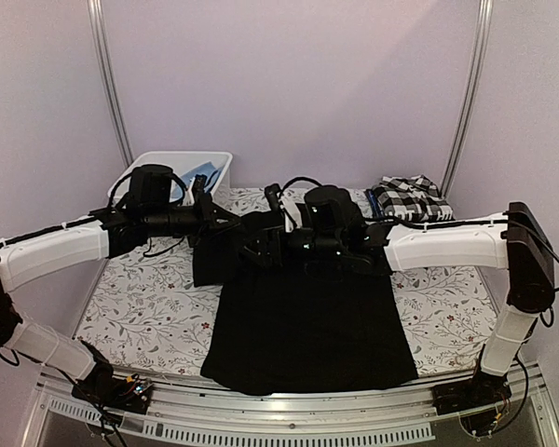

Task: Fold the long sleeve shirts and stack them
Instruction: Pass from the left arm to the right

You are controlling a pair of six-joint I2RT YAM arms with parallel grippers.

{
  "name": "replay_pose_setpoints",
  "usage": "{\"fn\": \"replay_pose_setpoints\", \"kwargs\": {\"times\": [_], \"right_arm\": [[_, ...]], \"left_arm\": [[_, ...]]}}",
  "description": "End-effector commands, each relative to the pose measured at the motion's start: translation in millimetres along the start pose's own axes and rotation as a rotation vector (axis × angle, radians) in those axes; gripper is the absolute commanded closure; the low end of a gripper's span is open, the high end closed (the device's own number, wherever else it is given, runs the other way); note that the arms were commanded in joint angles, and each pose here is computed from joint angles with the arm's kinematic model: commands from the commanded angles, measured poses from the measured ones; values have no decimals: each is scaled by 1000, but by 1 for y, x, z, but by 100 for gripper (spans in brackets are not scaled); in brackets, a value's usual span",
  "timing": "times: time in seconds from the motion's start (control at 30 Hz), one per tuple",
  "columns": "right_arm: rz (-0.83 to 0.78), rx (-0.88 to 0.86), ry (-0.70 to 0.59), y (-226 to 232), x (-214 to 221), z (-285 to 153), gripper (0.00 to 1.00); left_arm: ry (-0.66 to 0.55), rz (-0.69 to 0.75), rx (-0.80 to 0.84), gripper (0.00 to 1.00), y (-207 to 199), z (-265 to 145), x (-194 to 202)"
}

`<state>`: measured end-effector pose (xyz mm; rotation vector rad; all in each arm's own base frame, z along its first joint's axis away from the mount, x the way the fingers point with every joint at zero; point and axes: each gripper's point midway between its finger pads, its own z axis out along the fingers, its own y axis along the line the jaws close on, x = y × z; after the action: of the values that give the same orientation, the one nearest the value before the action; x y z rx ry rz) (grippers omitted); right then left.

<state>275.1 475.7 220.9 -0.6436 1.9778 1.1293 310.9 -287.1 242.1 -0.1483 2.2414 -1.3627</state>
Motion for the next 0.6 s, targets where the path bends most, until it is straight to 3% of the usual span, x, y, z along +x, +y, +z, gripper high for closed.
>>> {"fn": "replay_pose_setpoints", "kwargs": {"times": [0.0,0.17,0.27,0.4,0.57], "right_arm": [[4,-31,-42,8,-12,13,26],[2,12,-43,-1,-12,21,27],[-1,52,-33,-10,-9,25,33],[-20,97,-8,-19,-6,32,55],[-46,147,-22,-24,-22,27,95]], "left_arm": [[-7,0,57,100,-21,10,-2],[4,1,57,100,-22,14,2],[0,9,63,100,-25,14,1],[5,31,73,100,-29,14,0],[37,55,74,99,-28,16,5]]}}
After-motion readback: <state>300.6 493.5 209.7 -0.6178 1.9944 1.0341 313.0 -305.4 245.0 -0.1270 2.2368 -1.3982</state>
